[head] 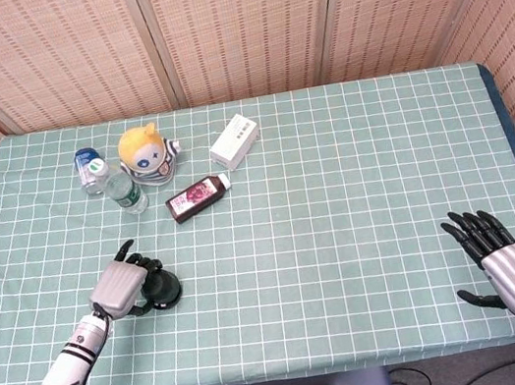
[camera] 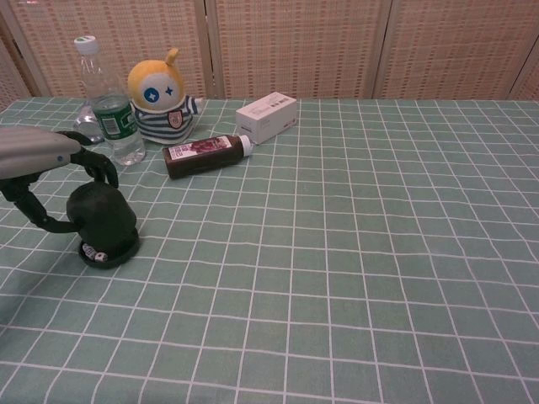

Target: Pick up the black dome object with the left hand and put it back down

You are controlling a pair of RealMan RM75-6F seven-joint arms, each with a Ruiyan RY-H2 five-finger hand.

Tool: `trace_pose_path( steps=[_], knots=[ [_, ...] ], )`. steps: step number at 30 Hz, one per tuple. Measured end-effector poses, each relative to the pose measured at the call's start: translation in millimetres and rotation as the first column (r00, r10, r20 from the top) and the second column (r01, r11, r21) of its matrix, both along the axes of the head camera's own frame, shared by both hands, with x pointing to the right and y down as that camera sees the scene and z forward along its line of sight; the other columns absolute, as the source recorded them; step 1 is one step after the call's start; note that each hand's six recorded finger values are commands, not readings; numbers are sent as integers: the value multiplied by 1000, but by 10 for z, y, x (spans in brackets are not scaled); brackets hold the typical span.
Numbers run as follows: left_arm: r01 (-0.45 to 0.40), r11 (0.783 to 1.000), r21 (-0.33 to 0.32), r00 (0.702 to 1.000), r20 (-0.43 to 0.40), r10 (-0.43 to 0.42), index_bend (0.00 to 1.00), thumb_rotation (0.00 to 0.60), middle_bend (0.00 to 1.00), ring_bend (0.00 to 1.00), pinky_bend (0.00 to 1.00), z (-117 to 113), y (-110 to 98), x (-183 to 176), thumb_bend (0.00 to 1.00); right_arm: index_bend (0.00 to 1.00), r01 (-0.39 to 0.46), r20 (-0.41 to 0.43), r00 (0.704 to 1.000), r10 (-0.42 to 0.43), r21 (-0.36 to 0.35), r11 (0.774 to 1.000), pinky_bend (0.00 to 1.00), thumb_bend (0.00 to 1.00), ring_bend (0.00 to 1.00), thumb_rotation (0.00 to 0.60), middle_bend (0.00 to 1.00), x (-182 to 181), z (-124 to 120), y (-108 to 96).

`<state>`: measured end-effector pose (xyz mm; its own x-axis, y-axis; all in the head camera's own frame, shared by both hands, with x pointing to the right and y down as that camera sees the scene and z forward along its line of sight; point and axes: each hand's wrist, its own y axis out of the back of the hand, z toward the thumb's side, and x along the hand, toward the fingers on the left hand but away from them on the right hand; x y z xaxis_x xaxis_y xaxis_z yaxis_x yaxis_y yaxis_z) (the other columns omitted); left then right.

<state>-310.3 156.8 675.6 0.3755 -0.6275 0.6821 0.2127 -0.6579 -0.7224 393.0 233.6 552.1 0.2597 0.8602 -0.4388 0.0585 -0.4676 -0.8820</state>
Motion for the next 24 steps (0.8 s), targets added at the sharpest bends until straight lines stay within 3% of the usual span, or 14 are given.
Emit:
trace_pose_path(
  steps=[7,11,15,18,21,24],
  knots=[
    [90,995,39,996,8,-90,470,600,509,257,28,-153,-139,-286,263,0,0,2,1000,0,2,1000,0,0,0,600,0,0,-5,-5],
    [150,988,26,987,61,-151,454,600,508,259,28,-69,-172,-543,271,0,2,4,1000,-2,1,1000,0,0,0,600,0,-8,-3,-4],
    [204,979,-22,971,130,-200,367,600,460,238,28,119,-135,-806,278,0,0,3,1000,0,4,1000,0,0,0,600,0,-5,-14,-4],
    [219,974,-51,966,155,-209,233,600,348,154,27,243,-63,-882,281,0,2,1,1000,-2,4,1000,0,0,0,600,0,-7,-10,-3],
    [220,974,-62,965,160,-208,23,600,94,21,26,301,-2,-904,281,0,1,0,1000,-1,3,1000,0,0,0,600,0,-7,-5,-4],
    [215,975,-55,966,160,-204,0,600,0,0,23,300,15,-914,291,0,-1,0,1000,1,3,1000,0,0,0,600,0,-4,-5,-5]
  ],
)
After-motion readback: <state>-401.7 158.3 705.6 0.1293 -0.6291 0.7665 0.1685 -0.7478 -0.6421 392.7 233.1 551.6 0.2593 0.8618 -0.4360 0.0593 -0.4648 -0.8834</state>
